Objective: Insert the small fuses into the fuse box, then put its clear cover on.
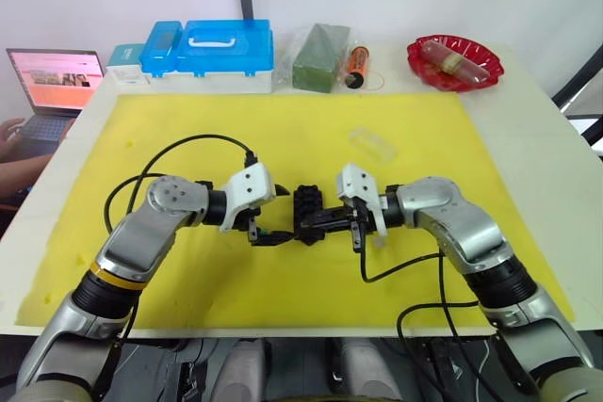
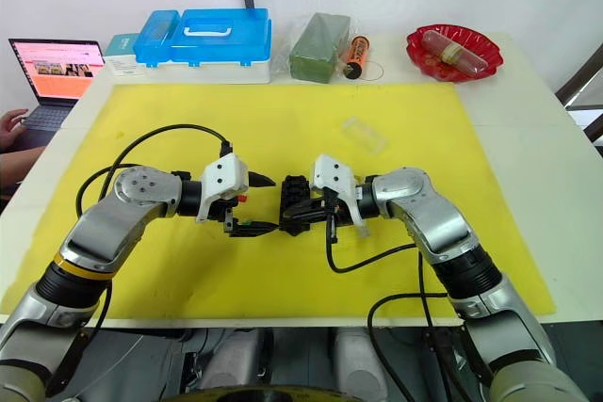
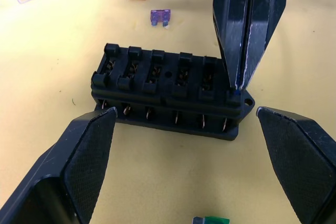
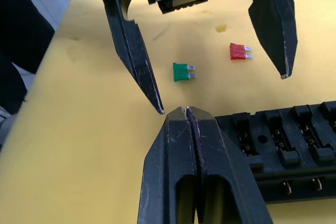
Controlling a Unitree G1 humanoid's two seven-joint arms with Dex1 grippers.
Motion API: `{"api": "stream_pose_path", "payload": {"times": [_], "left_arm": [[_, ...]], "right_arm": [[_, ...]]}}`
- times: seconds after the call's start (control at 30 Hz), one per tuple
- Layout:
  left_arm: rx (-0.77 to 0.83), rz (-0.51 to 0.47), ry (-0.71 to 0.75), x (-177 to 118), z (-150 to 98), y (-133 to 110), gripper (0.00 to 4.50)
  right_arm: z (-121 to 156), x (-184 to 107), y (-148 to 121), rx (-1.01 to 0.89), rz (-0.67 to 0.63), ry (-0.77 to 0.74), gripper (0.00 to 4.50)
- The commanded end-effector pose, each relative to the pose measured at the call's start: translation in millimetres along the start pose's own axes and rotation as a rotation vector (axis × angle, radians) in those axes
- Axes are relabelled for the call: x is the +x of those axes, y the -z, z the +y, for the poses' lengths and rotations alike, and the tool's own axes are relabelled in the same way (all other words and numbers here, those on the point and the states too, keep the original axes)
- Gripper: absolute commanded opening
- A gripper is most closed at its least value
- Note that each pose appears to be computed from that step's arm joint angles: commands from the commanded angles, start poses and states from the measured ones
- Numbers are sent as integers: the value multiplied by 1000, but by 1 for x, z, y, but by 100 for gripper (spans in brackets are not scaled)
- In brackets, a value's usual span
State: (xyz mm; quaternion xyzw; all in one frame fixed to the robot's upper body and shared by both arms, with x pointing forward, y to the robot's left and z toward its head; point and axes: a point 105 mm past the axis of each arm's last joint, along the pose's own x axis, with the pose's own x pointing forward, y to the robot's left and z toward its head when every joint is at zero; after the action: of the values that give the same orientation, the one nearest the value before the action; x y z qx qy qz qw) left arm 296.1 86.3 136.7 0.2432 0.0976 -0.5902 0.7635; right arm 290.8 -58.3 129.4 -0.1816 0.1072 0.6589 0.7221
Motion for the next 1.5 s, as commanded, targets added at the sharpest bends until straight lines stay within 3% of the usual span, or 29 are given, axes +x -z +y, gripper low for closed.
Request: {"api": "stream_pose_path", "payload": {"times": [0.03, 0.3, 1.03, 1.5], "left_arm": [[30, -11, -13, -3, 2, -5, 450], [27, -11, -18, -4, 3, -5, 450], [30, -19, -17, -2, 3, -7, 450], [26, -22, -25, -1, 4, -7, 450]], "right_arm": [[-3, -1, 26, -14, 106, 24, 2], [-5, -5, 36, -34, 136, 31, 2], [-2, -8, -25, 13, -86, 34, 2], [12, -14, -30, 31, -83, -8, 2]]}}
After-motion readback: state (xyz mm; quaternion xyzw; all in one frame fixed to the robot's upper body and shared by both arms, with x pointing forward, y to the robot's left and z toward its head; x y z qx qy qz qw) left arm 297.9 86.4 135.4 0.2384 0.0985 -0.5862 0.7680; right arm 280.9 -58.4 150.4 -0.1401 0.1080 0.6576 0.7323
